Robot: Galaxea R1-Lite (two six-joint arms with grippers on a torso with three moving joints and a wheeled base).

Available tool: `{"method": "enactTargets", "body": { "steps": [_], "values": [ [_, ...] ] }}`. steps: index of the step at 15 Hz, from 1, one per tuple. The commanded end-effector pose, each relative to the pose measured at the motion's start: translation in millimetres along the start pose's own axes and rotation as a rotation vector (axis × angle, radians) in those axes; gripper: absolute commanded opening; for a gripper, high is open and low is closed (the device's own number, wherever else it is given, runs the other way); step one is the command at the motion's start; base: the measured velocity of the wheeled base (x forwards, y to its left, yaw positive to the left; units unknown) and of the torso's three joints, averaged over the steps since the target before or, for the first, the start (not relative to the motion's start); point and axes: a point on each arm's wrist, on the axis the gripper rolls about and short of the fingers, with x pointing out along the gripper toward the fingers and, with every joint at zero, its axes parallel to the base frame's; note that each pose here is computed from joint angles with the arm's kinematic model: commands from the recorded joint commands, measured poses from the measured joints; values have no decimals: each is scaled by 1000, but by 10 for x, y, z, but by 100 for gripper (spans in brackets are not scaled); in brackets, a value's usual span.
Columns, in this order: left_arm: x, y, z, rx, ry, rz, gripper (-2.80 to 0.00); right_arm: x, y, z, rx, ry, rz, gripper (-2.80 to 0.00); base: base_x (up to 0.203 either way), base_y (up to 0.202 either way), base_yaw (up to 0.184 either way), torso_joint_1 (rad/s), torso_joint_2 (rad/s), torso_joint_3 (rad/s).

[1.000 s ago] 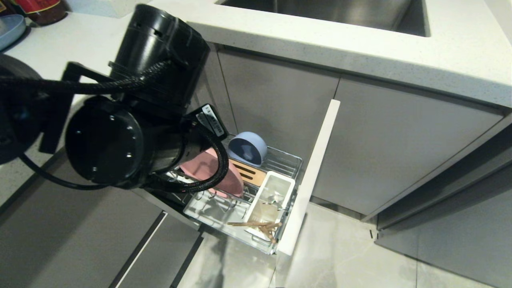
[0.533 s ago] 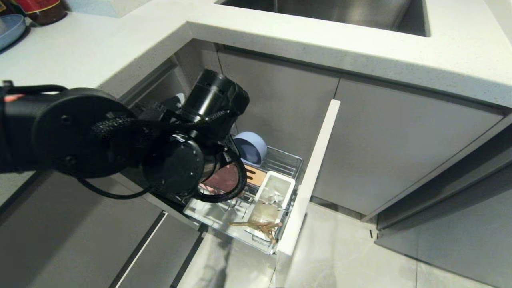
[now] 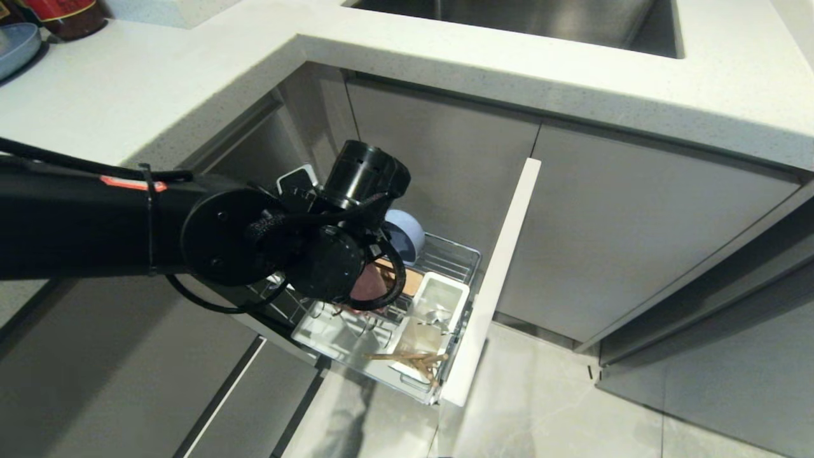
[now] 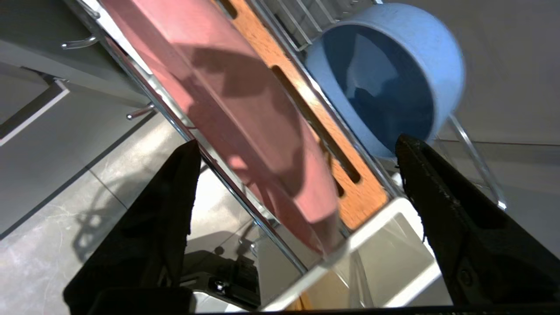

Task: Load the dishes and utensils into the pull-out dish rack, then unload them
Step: Take the plate out of the cupboard

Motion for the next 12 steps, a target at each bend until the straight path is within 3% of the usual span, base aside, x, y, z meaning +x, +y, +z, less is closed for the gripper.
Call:
{"method": "enactTargets", "body": {
  "steps": [1,7,8,12],
  "values": [
    [108,-15,-63,4,2,22,0,-3,0,0,1,-5,0,-280,0,0,0,0,0,0],
    [148,-30,-63,5,-5,22,0,-3,0,0,1,-5,0,-280,0,0,0,0,0,0],
    [145,-35,-56,8,-7,19,-280,-3,0,0,1,-5,0,-280,0,0,0,0,0,0],
    [97,-19,-15,0,-12,11,-280,-3,0,0,1,-5,0,-280,0,0,0,0,0,0]
  ]
}}
